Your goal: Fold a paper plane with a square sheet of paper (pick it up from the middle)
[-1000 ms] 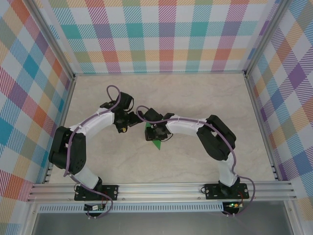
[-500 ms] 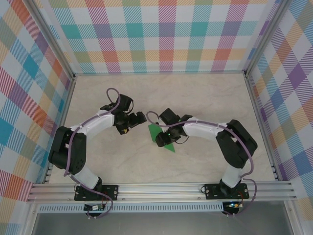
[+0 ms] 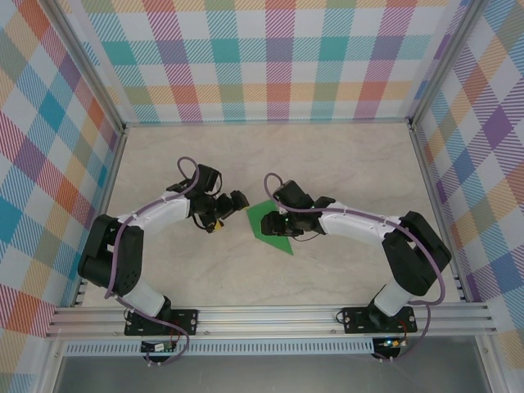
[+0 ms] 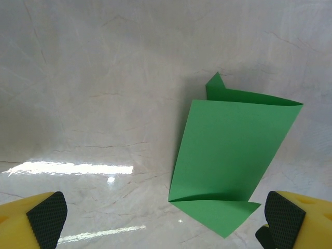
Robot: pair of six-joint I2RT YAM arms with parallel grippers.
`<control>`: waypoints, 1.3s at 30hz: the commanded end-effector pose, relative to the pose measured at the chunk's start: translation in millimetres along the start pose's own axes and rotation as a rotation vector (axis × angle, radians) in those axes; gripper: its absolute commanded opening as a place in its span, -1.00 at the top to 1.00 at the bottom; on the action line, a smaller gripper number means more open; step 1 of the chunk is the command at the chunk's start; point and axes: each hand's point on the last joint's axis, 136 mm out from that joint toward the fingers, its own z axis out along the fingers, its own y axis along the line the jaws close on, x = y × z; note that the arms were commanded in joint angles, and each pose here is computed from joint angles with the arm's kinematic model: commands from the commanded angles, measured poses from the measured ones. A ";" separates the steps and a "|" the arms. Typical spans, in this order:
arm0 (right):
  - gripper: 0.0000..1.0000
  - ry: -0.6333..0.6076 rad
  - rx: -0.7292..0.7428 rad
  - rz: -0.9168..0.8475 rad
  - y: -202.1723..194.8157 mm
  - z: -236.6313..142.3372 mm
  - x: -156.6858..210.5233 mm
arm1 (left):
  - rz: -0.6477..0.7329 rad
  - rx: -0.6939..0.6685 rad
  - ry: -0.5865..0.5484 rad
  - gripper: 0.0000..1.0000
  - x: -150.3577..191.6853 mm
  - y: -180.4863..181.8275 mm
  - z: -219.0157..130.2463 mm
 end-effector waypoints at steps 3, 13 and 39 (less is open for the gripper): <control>-0.02 0.018 0.065 0.064 -17.9 15.1 4.2 | 0.017 0.054 0.025 -1.00 10.6 -10.3 -4.8; 0.03 0.074 0.072 0.137 -39.6 37.9 11.2 | 0.033 0.080 0.135 -0.89 37.2 -19.8 12.3; 0.06 0.127 -0.221 0.400 -64.0 38.6 17.3 | 0.014 0.092 0.248 -0.01 68.5 -26.7 55.0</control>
